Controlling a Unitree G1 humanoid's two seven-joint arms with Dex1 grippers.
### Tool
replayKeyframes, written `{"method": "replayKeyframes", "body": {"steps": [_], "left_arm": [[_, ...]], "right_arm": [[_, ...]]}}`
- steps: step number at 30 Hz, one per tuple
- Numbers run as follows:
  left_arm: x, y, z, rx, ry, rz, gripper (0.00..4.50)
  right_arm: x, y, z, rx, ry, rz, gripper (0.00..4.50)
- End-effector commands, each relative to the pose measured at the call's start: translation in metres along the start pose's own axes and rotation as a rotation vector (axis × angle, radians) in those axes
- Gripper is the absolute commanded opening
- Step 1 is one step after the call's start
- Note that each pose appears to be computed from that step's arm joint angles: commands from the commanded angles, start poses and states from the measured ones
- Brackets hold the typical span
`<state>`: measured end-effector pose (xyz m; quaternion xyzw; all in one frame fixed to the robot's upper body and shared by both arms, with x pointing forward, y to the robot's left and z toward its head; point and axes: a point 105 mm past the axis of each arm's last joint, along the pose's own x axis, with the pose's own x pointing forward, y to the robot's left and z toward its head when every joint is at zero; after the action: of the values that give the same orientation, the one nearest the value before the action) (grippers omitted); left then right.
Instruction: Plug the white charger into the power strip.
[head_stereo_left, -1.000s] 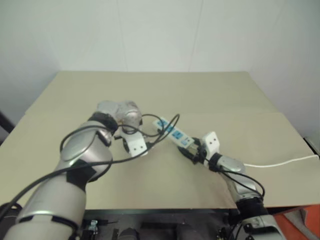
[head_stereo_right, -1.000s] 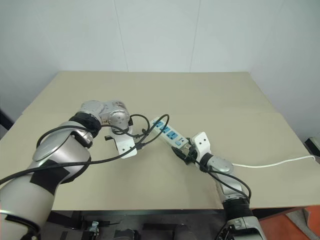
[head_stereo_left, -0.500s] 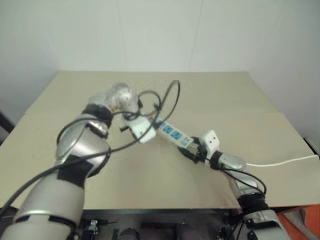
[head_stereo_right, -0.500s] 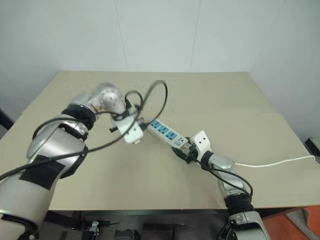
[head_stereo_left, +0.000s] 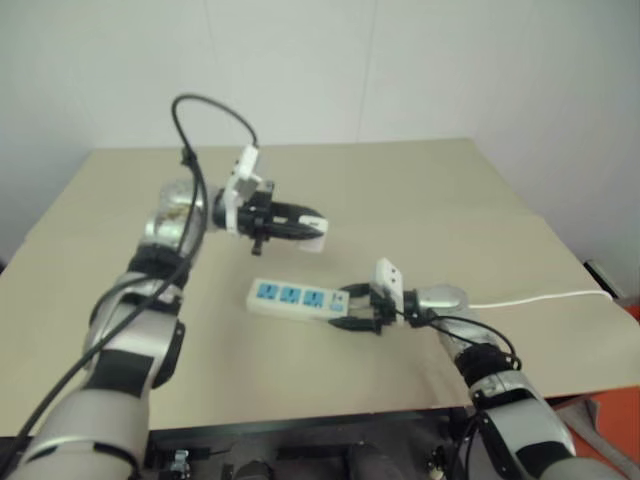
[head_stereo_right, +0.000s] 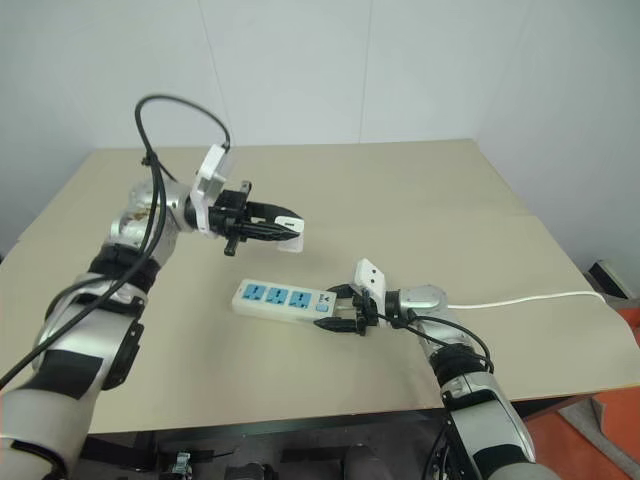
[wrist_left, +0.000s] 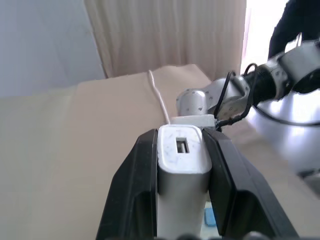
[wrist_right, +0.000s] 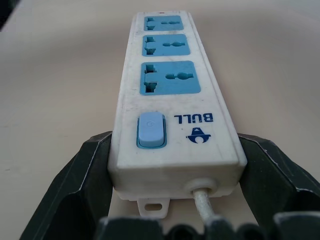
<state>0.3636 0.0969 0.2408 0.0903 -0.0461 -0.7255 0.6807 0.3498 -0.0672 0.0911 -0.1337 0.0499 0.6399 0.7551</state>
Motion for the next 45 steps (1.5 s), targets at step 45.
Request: {"method": "replayKeyframes", "body": {"steps": [45], "left_arm": [[-0.019,-0.028,-0.088,-0.326,0.009,0.048,1.01]], "right_arm": [[0.030,0.022,-0.028,-0.028,0.109,0.063,3.42]]}}
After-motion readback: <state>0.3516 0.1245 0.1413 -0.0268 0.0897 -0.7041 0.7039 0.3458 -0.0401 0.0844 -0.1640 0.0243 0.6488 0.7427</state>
